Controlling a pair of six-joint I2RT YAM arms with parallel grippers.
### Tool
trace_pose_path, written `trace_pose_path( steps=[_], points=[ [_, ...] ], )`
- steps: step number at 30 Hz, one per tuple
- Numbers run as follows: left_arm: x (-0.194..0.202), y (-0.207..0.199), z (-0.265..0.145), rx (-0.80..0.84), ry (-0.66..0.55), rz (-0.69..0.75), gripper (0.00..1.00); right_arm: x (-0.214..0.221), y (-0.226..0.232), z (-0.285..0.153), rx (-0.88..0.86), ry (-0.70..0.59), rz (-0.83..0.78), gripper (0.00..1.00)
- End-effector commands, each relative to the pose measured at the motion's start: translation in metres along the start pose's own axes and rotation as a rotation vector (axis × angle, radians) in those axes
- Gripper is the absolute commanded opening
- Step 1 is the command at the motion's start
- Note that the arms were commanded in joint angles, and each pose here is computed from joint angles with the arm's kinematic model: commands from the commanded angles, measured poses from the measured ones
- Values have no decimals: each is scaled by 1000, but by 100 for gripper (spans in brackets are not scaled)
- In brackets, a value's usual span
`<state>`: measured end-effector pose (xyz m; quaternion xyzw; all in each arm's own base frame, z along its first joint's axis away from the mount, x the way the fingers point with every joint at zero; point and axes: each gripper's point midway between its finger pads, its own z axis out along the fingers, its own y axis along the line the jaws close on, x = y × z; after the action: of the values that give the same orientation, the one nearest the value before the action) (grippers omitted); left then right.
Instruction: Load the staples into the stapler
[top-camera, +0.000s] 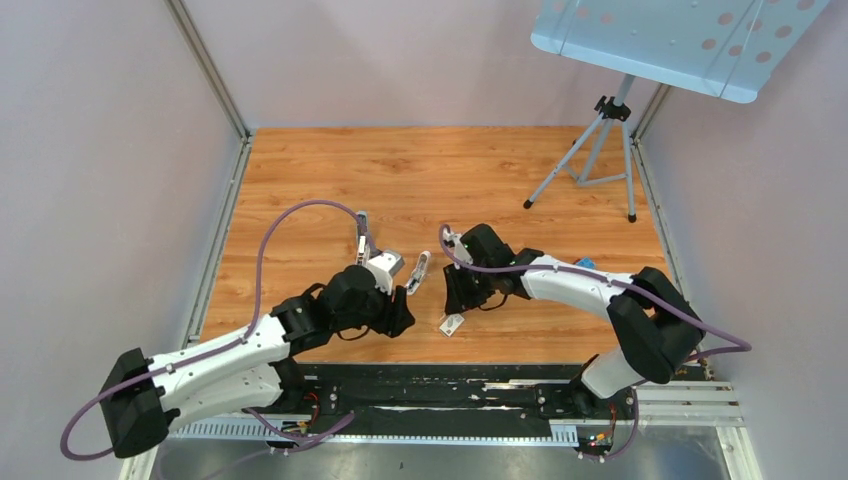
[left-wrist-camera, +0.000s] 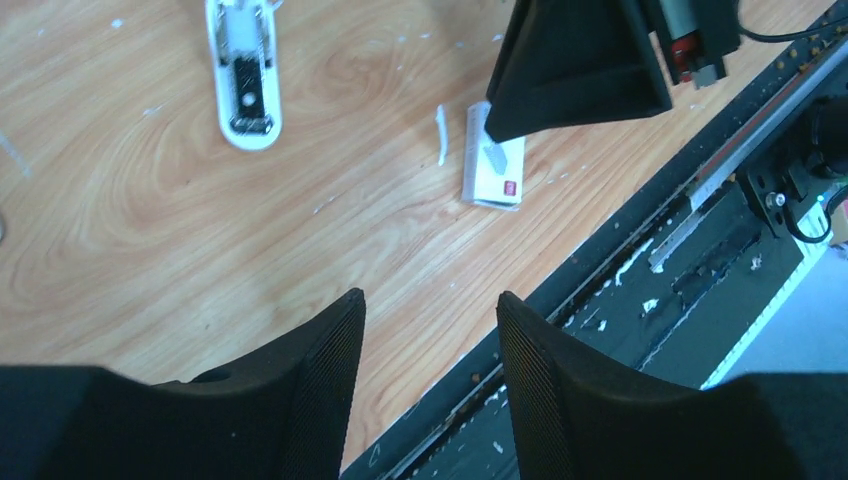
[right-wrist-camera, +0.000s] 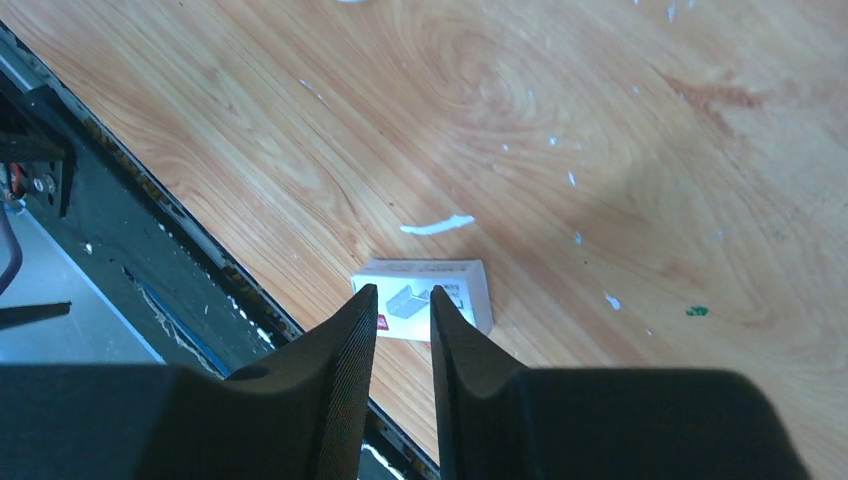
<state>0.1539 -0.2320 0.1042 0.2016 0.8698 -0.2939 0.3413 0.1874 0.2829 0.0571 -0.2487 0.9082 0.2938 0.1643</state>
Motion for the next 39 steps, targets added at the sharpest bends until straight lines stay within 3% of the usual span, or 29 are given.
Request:
trace_pose_path(
  steps=[1,8,12,21,29,39],
  points=[
    [-18,-8,18,-31,-105,78,56,9,-3,-2,-88,18,53,29],
    [-18,-26,42,-72,-111,245,63,16,-26,-11,-122,-27,169,45],
    [-21,-44,56,-67,-138,310,65,17,-39,-21,-125,-65,233,45],
    [-4,-59,101,-131,-28,441,67,28,-51,-39,-112,-113,289,47],
    [10,-59,116,-122,13,469,67,34,-57,-45,-114,-128,318,50],
    [25,-54,125,-121,58,491,61,37,-56,-44,-127,-127,328,45]
  ],
)
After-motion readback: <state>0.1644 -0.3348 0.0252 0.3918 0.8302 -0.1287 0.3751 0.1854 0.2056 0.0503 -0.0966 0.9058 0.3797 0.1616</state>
